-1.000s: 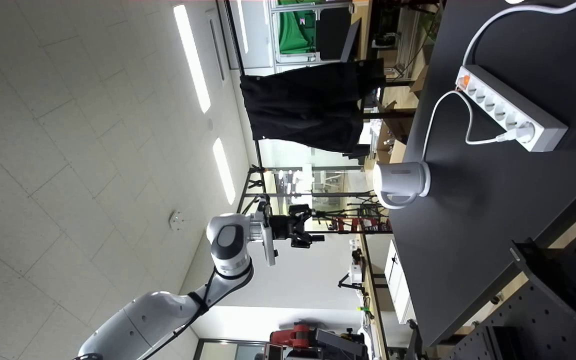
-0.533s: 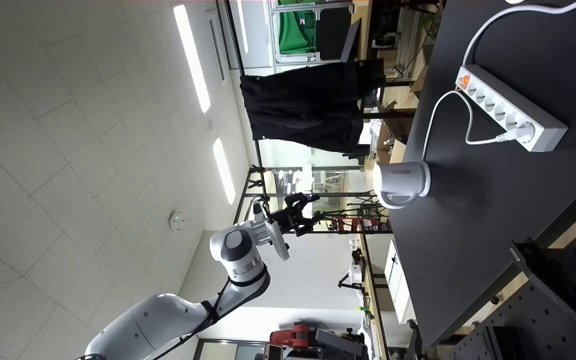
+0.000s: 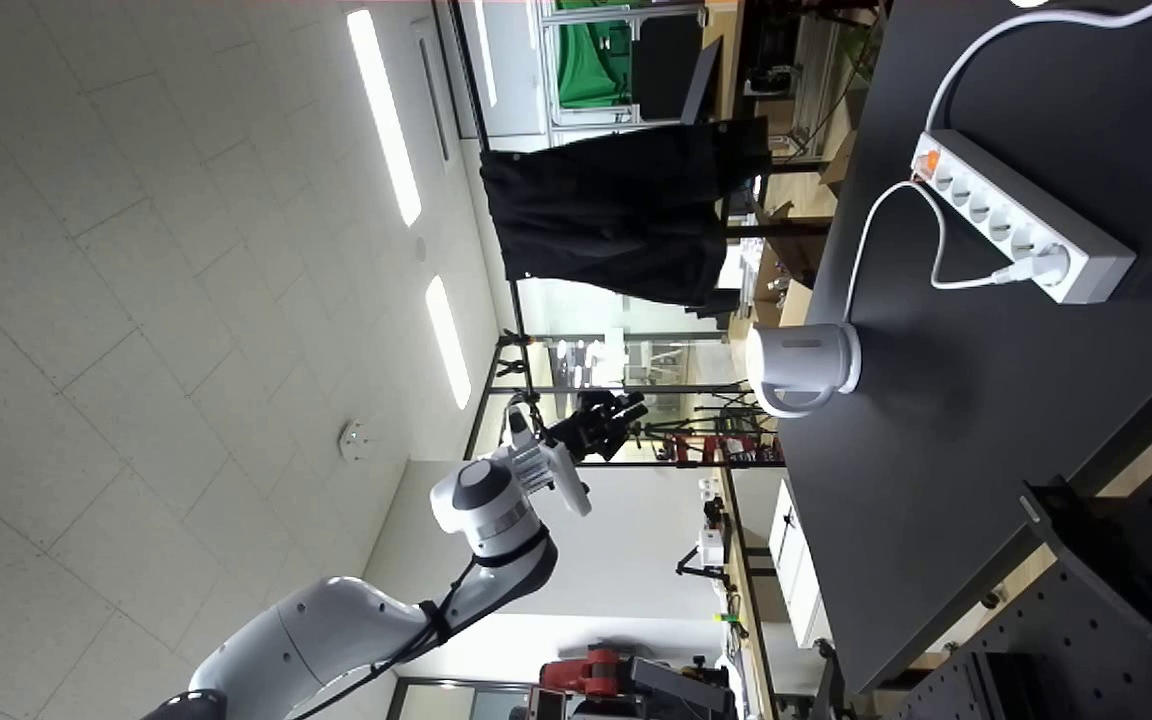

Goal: Press the button on the kettle

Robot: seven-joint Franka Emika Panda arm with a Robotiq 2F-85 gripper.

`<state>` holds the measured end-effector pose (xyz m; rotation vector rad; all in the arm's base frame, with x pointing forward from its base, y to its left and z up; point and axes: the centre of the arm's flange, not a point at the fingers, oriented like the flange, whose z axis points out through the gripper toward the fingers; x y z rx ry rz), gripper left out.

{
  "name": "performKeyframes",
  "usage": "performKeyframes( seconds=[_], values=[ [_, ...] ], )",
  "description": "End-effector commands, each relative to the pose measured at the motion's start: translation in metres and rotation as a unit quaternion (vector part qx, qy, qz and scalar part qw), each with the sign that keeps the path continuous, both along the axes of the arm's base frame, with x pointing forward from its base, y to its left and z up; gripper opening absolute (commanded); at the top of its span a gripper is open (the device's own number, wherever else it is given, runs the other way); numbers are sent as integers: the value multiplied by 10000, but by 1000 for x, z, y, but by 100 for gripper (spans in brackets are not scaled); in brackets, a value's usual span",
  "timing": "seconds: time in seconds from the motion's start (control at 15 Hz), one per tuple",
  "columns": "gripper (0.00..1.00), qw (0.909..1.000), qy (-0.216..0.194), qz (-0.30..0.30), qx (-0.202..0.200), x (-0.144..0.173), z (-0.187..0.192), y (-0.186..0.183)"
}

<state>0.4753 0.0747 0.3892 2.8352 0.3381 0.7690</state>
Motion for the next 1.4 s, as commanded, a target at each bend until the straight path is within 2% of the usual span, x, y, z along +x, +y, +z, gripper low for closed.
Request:
performKeyframes(
  seconds=[0.0, 0.4, 0.47, 0.53, 0.6, 1.07, 1.33],
  values=[
    [26, 10000, 9, -3, 8, 1, -1, 1],
    [25, 10000, 9, -14, 12, 2, -1, 0],
    [6, 10000, 9, -13, 12, 2, -1, 0],
    [5, 9999, -119, -50, -72, 4, -7, 5],
    [0, 9993, -301, -84, -193, 7, -17, 13],
    [0, 9985, -440, 300, -128, 7, -75, 70],
    [0, 9977, -453, 489, -150, 16, -102, 86]
  ],
)
